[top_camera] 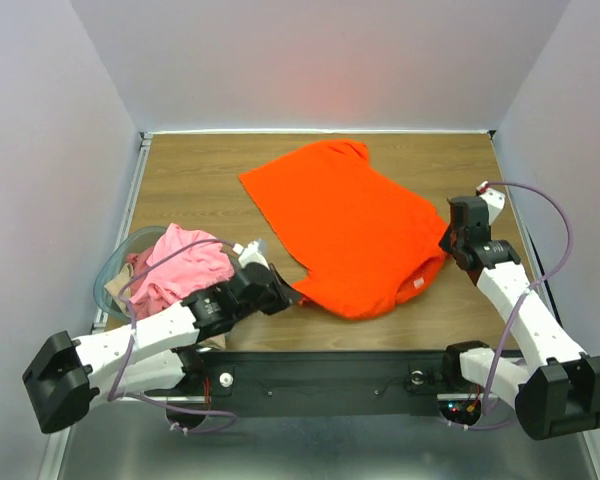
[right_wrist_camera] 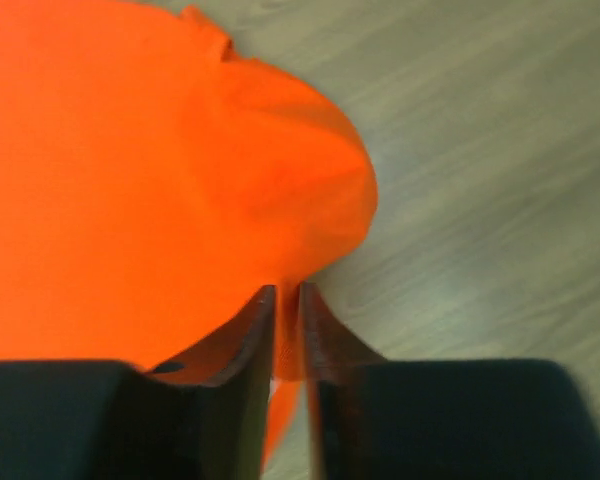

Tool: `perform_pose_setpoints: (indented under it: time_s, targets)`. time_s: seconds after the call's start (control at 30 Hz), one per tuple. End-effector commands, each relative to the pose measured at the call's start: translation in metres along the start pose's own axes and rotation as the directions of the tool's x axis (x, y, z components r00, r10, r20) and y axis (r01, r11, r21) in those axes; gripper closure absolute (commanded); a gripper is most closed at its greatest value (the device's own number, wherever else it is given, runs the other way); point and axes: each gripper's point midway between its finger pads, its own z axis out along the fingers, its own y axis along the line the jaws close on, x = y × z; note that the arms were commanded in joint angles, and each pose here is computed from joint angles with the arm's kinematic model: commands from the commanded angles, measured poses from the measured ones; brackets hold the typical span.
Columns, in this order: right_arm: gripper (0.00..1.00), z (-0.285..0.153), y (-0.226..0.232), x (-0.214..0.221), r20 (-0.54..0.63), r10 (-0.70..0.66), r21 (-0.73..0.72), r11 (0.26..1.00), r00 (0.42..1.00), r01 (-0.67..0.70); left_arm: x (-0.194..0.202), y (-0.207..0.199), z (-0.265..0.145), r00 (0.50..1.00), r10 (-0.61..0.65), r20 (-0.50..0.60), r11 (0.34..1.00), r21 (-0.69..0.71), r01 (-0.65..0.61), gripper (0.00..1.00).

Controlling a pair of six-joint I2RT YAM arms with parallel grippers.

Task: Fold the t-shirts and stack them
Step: Flatten the tshirt out

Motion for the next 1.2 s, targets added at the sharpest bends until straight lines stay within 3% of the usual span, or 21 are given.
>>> perform_pose_setpoints:
  time_s: [0.0, 0.07, 0.1, 0.13, 0.2, 0.37, 0.4, 0.53, 0.6, 0.73, 0.87, 1.17]
  targets:
    - [0.66, -0.003, -0.027, -0.003, 0.047, 0.079, 0.152, 0.985, 0.996, -0.085, 0.04, -0.013, 0.001, 0.992, -0.111, -0.067, 0.993, 0.031, 0.113, 1.0]
    - [0.62, -0.003, -0.035, -0.001, 0.045, 0.09, 0.199, 0.975, 0.995, -0.098, 0.068, -0.021, -0.001, 0.988, -0.065, -0.141, 0.997, 0.036, 0.071, 0.8]
    - [0.51, -0.002, -0.039, 0.004, 0.024, 0.086, 0.229, 0.969, 0.996, -0.089, 0.075, -0.022, 0.001, 0.987, -0.04, -0.156, 0.999, 0.025, 0.044, 0.37]
    - [0.45, -0.003, -0.041, 0.004, 0.021, 0.088, 0.243, 0.966, 0.996, -0.09, 0.081, -0.025, 0.001, 0.986, -0.014, -0.169, 1.0, 0.024, 0.019, 0.02]
    - [0.27, -0.007, -0.041, -0.007, 0.036, 0.091, 0.253, 0.962, 0.995, -0.097, 0.088, -0.041, -0.004, 0.98, 0.055, -0.19, 0.998, 0.036, -0.049, 0.02]
    - [0.11, -0.018, -0.017, -0.017, 0.002, 0.11, 0.127, 0.986, 0.994, -0.109, 0.071, -0.071, -0.016, 0.967, 0.209, -0.147, 0.978, 0.026, -0.207, 0.02]
    - [0.01, -0.021, -0.008, -0.017, -0.017, 0.111, 0.076, 0.991, 0.994, -0.11, 0.064, -0.076, -0.018, 0.97, 0.21, -0.119, 0.978, 0.03, -0.208, 0.02]
    - [0.0, -0.028, 0.051, 0.02, -0.192, 0.011, -0.276, 0.959, 0.981, -0.065, 0.013, -0.104, -0.025, 0.964, 0.26, 0.062, 0.966, -0.015, -0.26, 0.02]
    - [0.0, -0.023, 0.061, 0.042, -0.255, -0.009, -0.305, 0.95, 0.967, -0.072, -0.011, -0.107, -0.023, 0.946, 0.299, 0.126, 0.954, -0.058, -0.294, 0.02]
    - [0.0, -0.003, 0.07, 0.1, -0.365, -0.066, -0.258, 0.966, 0.929, -0.033, -0.063, -0.096, 0.005, 0.946, 0.269, 0.181, 0.959, -0.14, -0.246, 0.02]
    - [0.0, 0.023, 0.065, 0.12, -0.41, -0.047, -0.149, 0.989, 0.911, -0.015, -0.087, -0.085, 0.022, 0.947, 0.266, 0.178, 0.96, -0.14, -0.243, 0.02]
    - [0.0, 0.115, 0.012, 0.096, -0.429, 0.062, 0.145, 0.989, 0.901, 0.002, -0.097, -0.037, 0.028, 0.96, 0.244, 0.138, 0.949, -0.236, -0.207, 0.02]
